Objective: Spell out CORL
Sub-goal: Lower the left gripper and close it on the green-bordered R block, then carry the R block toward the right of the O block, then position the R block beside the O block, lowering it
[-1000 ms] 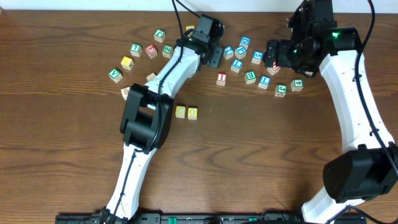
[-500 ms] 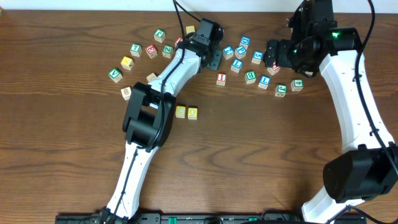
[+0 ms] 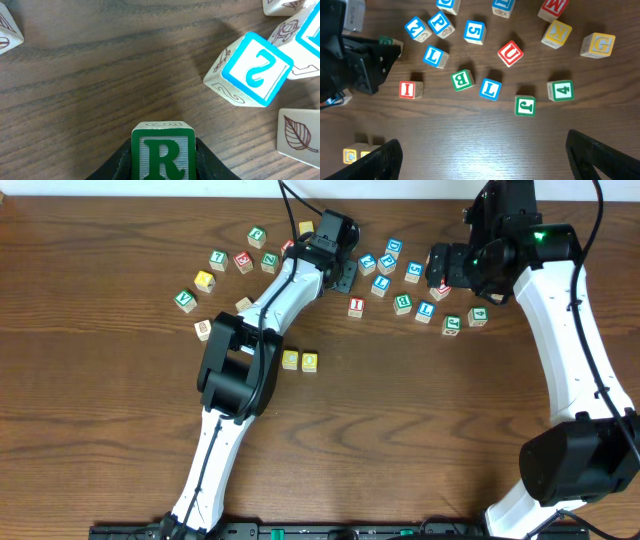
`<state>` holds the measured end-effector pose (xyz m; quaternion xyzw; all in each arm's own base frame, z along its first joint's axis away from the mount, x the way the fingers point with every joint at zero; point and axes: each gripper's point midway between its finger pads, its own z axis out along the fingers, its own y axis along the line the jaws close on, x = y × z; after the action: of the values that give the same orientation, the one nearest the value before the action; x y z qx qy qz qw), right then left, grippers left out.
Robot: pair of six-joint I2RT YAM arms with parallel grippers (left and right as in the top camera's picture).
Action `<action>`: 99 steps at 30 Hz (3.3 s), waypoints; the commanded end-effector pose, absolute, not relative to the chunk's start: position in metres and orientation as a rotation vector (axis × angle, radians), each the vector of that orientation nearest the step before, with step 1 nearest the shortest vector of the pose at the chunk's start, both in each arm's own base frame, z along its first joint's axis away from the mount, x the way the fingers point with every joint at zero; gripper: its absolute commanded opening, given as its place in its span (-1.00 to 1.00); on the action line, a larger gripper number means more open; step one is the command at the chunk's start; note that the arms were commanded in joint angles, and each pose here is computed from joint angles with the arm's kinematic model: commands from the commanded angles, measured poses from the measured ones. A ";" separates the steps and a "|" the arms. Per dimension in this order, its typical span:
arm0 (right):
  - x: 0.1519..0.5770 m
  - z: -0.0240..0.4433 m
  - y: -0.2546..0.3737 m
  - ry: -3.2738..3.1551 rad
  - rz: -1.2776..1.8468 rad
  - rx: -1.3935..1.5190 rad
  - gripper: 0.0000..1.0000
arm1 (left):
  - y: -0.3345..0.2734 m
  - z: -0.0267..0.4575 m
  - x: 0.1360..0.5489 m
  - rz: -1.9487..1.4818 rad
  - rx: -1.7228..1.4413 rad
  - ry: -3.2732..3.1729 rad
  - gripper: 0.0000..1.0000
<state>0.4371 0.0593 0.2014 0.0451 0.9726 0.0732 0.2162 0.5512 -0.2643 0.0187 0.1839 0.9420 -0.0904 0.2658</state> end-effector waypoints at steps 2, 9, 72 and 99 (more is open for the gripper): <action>0.439 0.202 0.054 2.688 0.167 0.116 0.98 | -0.267 0.092 0.556 -0.257 0.490 2.433 -0.35; 0.441 0.203 0.055 2.677 0.169 0.114 0.98 | -0.251 0.169 0.522 -0.283 0.420 2.450 -0.43; 0.447 0.206 0.057 2.652 0.175 0.109 0.99 | -0.245 0.010 0.353 -0.135 0.237 2.981 -0.40; 0.447 0.206 0.057 2.652 0.174 0.108 0.99 | -0.245 0.011 0.353 -0.138 0.238 2.981 -0.11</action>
<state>0.4462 0.0579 0.2057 0.0457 0.9680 0.0691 0.2368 0.3547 -0.2504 0.0186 0.0819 0.9917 -0.0570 0.0810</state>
